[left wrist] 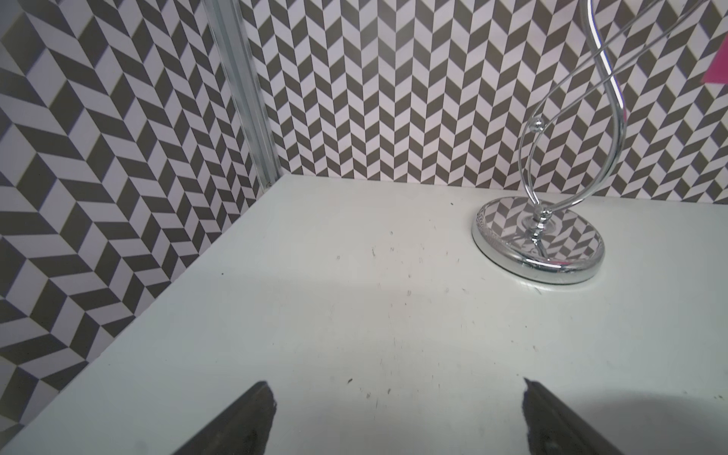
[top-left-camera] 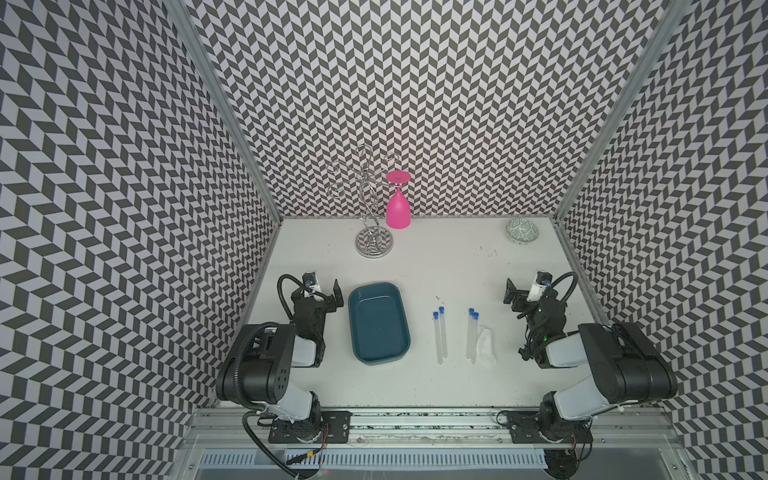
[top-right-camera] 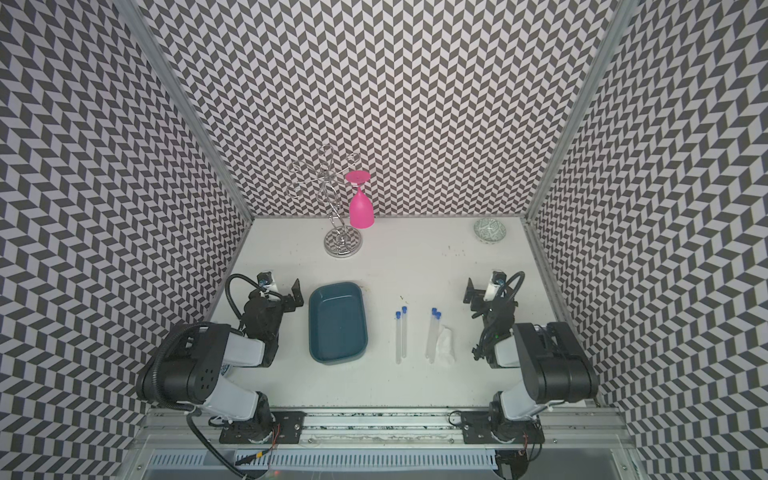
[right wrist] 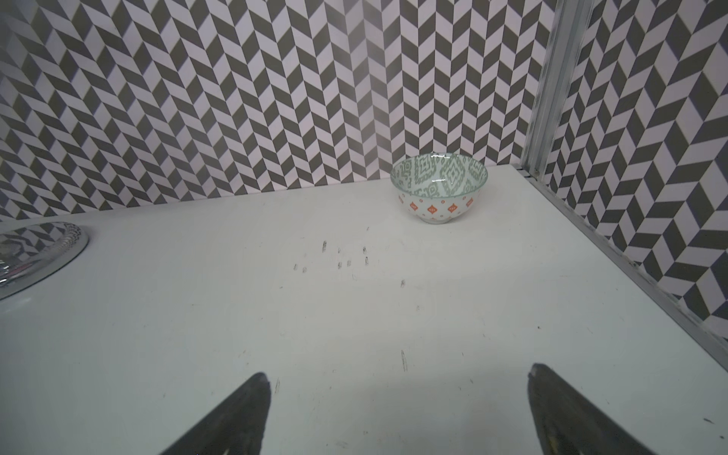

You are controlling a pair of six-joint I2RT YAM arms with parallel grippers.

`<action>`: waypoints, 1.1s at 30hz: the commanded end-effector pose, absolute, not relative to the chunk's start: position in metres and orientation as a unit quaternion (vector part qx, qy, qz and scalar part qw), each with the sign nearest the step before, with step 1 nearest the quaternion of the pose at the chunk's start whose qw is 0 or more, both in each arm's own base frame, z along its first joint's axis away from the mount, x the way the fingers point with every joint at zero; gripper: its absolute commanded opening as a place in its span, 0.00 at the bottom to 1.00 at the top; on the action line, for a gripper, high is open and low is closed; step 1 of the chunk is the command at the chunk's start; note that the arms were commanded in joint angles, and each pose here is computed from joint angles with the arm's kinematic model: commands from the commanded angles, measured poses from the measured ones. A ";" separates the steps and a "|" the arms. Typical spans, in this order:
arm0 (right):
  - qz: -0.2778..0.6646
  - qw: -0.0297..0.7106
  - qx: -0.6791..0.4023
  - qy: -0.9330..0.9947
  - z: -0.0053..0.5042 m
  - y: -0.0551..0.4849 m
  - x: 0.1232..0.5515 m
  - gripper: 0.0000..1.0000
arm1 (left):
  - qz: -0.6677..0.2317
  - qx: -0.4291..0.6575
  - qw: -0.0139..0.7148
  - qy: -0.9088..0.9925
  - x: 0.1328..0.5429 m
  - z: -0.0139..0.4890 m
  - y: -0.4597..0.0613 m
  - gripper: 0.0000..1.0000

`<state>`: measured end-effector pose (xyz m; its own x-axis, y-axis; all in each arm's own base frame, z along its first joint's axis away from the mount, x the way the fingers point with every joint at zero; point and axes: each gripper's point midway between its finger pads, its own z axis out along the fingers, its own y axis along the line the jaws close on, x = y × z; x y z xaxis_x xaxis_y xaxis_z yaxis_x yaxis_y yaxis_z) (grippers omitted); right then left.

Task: Wipe the exteriors of test tubes
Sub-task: Pick up the test tube at the center of the board.

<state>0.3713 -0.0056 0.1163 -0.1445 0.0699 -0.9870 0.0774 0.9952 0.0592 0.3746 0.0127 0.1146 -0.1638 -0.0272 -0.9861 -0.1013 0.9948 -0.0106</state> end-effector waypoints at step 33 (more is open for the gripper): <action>0.114 0.412 0.050 0.903 0.133 0.084 0.358 0.81 | -0.118 0.063 0.594 0.794 0.361 0.237 -0.091 1.00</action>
